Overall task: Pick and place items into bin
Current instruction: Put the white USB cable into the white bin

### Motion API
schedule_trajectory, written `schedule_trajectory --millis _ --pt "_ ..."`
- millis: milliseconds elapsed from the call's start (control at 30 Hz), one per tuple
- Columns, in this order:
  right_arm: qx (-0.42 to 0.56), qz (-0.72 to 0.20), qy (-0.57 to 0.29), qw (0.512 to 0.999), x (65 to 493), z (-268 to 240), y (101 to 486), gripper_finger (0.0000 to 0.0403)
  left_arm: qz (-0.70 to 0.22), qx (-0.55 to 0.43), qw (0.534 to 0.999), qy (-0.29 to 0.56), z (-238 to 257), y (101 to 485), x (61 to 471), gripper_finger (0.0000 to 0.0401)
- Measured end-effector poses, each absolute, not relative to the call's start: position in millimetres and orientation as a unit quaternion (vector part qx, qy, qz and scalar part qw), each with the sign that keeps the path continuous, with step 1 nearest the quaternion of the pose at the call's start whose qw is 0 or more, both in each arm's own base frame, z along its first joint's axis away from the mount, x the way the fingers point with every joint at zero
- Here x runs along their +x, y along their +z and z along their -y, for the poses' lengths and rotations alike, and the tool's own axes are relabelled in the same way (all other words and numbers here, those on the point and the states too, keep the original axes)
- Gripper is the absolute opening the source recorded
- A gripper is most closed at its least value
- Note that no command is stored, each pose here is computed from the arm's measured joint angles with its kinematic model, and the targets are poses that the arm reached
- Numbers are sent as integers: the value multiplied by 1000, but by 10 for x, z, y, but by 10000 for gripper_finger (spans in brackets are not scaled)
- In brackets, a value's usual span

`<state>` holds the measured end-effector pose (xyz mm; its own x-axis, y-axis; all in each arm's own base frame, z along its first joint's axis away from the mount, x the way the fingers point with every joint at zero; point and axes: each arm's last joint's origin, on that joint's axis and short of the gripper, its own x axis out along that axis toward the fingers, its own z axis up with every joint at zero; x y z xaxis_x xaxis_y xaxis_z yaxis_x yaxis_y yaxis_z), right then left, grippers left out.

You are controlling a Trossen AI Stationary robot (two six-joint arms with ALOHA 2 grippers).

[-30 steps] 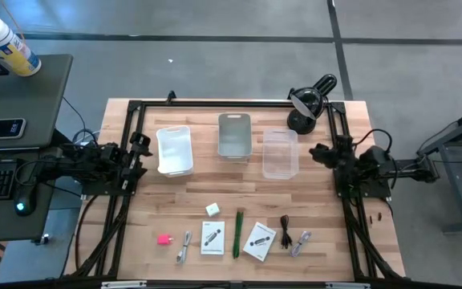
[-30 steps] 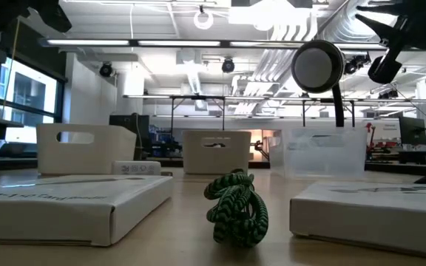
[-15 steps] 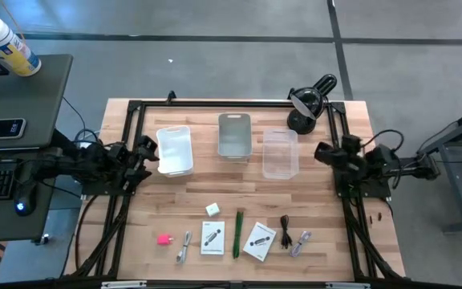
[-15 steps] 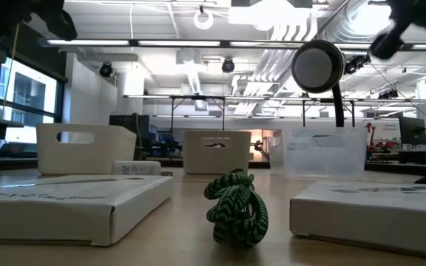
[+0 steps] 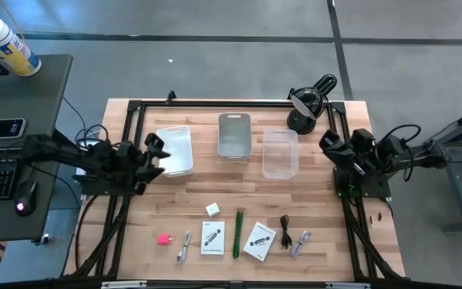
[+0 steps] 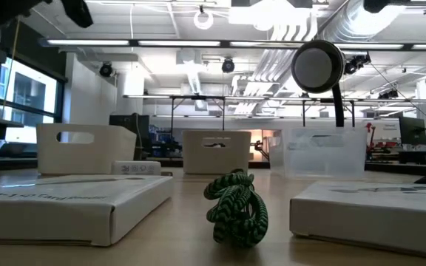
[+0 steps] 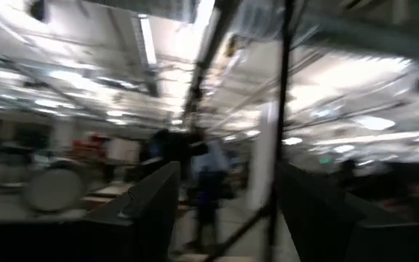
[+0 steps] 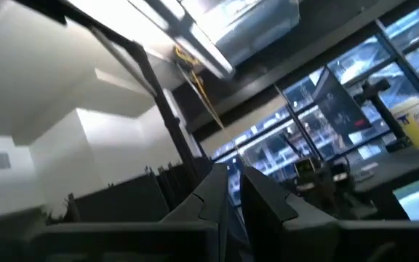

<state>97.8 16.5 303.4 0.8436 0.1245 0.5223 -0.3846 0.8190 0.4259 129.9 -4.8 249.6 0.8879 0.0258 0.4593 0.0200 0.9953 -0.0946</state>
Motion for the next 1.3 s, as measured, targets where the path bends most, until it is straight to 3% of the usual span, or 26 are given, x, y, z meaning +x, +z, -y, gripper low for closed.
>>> schedule_trajectory --millis 333,600,767,900,1067,1300 --pt "222 148 141 953 1226 -227 3371 24 97 -3 984 147 -11 2481 1677 212" --pt "225 75 126 963 1376 -253 3412 19 47 -55 995 73 33 2374 1733 210" --pt "219 69 121 966 1430 -261 3399 20 13 -89 992 -84 134 2334 1758 209" --pt "196 77 114 971 1451 -260 3404 18 -87 -103 978 -162 327 2318 1878 209" --pt "175 93 94 976 1460 -250 3422 13 -225 -20 959 -168 593 2321 2143 209" --pt "178 96 107 973 1454 -280 3433 12 -301 74 943 -124 750 2325 2566 209"
